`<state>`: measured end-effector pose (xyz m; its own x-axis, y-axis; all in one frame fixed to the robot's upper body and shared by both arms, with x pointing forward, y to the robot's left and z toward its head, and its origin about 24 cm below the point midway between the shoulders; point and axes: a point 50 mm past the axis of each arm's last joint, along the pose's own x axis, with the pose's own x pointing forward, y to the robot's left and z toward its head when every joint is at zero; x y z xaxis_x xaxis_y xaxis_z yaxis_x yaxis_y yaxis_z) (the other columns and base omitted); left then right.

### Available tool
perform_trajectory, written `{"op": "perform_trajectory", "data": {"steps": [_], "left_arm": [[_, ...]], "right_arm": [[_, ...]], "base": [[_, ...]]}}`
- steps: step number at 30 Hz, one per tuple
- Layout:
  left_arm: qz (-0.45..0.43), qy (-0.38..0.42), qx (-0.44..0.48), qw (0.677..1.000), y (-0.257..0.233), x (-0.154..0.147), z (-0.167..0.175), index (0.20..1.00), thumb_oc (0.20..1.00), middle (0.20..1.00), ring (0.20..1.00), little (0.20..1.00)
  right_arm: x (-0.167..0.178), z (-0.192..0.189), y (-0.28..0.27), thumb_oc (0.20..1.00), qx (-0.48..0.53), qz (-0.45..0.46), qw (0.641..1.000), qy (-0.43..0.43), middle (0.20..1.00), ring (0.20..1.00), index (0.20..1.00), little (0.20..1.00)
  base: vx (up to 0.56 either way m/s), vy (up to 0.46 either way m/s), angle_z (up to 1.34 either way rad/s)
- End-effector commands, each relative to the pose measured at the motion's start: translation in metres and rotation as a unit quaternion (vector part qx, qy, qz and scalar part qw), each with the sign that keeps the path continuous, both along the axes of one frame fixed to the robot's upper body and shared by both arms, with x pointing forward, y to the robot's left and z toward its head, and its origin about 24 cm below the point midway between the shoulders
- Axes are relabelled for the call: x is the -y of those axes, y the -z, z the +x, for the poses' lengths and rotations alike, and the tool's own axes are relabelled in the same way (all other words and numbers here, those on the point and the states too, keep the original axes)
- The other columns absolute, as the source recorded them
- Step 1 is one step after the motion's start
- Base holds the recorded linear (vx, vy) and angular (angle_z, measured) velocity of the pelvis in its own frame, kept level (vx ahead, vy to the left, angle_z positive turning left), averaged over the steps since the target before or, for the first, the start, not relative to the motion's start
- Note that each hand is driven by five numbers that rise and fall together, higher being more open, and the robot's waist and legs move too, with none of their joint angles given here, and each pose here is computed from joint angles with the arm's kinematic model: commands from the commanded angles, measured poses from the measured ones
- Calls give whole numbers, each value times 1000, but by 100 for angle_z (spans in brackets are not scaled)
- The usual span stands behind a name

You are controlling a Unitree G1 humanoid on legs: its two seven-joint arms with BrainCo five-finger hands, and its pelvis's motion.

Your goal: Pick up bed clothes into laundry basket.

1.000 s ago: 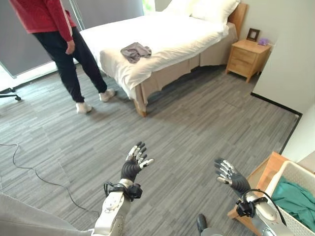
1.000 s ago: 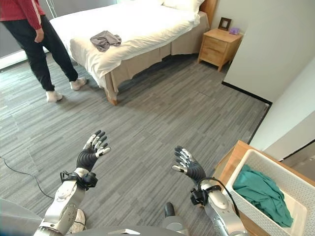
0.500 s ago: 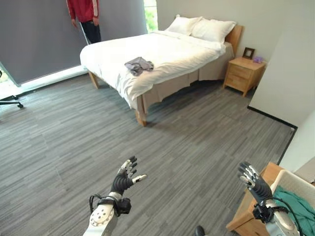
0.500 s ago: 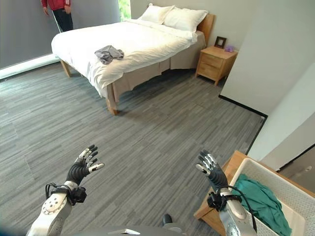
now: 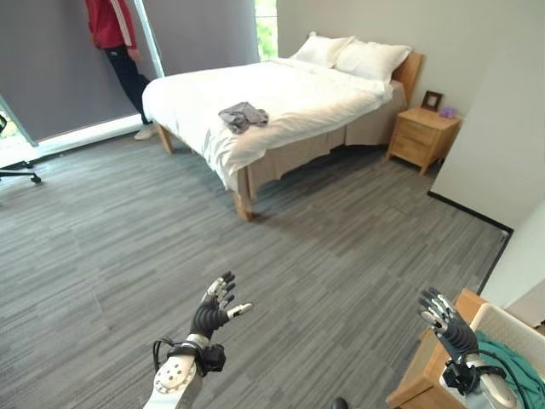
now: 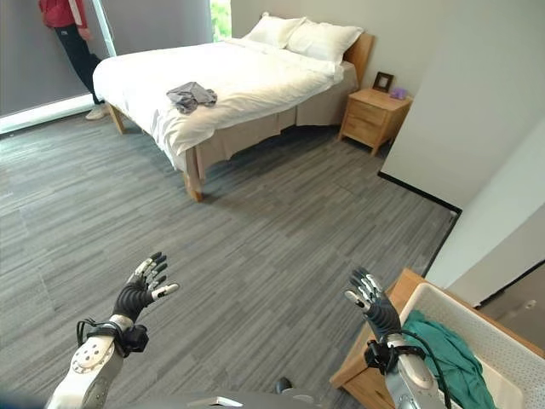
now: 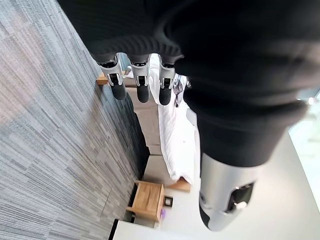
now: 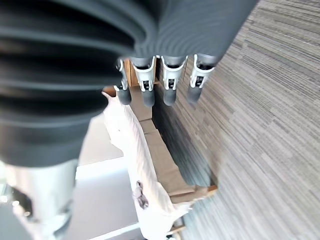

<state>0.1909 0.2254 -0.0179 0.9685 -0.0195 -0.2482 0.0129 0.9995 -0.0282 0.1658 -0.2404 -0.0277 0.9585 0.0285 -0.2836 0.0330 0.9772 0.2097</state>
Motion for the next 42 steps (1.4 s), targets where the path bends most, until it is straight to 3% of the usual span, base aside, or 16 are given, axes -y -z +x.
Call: {"op": "perform_trajectory", "data": {"steps": [1,10,23,33,42], "left_arm": [[-17,15,71,997,-26,5,20,1000,1000,1000,1000,1000],[-25,25,75,997,-24,24,39,1000,1000,1000,1000,1000],[19,-24,148,989,-58,15,75,1000,1000,1000,1000,1000],[22,-27,154,987,-58,23,86,1000,1000,1000,1000,1000],[-24,9,156,987,-59,55,97,1000,1000,1000,1000,1000]], "right_arm": [[8,32,-36,1000,98,-29,995,-7,1000,1000,1000,1000],[-2,58,-53,1000,136,-71,988,-26,1000,1000,1000,1000],[-47,88,-53,1000,144,-31,988,-52,1000,1000,1000,1000],[-24,83,-51,1000,141,-39,989,-1,1000,1000,1000,1000],[-6,86,-60,1000,155,-60,986,25,1000,1000,1000,1000]], "base": [[-15,-42,9],[214,61,32],[341,264,-46],[296,-19,-1],[242,-145,32]]}}
